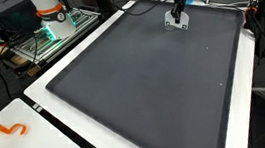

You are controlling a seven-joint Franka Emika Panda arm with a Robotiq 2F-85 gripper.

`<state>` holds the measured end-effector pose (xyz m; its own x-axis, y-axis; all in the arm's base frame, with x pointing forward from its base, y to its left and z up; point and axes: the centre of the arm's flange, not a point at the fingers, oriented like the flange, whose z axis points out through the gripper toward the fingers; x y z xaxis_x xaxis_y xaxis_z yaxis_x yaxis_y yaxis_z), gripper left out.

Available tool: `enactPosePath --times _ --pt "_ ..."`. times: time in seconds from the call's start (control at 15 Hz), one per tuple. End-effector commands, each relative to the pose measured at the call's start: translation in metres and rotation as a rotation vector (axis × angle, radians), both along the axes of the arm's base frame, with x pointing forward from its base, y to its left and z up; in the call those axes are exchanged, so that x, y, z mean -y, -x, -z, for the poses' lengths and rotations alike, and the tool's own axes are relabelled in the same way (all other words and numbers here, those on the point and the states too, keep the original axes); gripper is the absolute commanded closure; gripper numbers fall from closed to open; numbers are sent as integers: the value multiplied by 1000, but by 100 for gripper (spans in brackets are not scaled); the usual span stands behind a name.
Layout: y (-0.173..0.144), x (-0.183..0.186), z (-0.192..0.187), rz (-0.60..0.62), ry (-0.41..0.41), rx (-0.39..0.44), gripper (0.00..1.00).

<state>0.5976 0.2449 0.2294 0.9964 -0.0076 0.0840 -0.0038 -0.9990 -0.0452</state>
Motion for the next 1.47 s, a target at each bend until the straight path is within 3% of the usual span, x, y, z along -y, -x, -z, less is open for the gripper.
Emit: enactPosePath --times 0.0,0.47,1.4 --pt "16 5 35 -9 -1 -85 99" --pt "24 10 41 2 46 -135 99" --pt "30 28 39 117 146 -144 99"
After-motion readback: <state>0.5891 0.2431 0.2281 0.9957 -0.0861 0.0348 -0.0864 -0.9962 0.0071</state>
